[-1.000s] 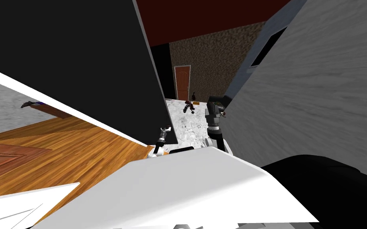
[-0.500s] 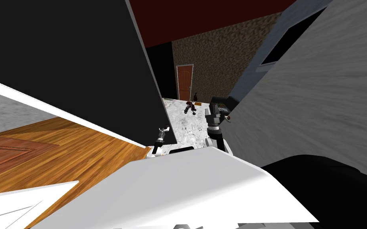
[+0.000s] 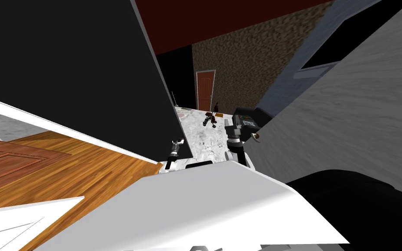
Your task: Push the door open
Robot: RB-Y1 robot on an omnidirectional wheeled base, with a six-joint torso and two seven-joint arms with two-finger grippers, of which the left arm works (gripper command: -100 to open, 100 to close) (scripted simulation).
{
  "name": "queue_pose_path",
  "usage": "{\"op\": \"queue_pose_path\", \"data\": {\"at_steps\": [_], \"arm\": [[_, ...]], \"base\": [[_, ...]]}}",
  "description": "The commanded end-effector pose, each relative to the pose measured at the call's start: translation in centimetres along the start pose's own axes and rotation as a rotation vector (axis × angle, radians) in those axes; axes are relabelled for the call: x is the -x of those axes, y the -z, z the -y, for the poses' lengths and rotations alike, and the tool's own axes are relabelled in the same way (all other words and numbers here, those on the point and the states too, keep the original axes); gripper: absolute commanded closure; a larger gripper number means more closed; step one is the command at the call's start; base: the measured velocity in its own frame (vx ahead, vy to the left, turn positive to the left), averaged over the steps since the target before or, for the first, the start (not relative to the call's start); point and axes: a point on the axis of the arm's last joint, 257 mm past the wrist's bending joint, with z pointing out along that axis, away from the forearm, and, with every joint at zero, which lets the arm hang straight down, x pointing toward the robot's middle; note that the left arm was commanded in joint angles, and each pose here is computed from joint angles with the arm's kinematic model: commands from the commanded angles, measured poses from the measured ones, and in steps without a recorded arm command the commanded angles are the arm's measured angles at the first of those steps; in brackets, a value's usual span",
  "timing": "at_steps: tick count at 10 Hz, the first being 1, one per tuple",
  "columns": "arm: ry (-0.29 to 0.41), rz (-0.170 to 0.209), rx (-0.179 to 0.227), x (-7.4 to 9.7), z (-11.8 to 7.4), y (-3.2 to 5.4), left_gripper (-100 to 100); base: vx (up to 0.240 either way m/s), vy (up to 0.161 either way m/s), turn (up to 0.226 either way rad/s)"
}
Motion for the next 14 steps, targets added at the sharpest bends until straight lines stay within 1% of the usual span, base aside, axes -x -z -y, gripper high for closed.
{"op": "queue_pose_path", "data": {"at_steps": [1,3,4,7,8,10,14], "arm": [[0.002,0.009,-0.005,0.3,0.3,-0.16,100],[-0.001,0.017,0.001,0.9,0.1,0.0,100],[-0.002,0.037,-0.002,1.7,0.2,-0.01,100],[-0.001,0.077,-0.003,3.2,0.3,0.11,100],[-0.001,0.085,-0.003,3.5,0.3,0.14,100],[0.0,0.117,-0.004,4.6,0.3,0.28,100],[0.002,0.163,-0.004,6.3,0.3,0.55,100]], "base": [[0.154,-0.113,0.078],[0.099,-0.077,0.057],[0.105,-0.053,0.045],[0.192,-0.07,0.058],[0.167,-0.071,0.027],[0.161,-0.086,0.063],[0.173,-0.077,0.052]]}}
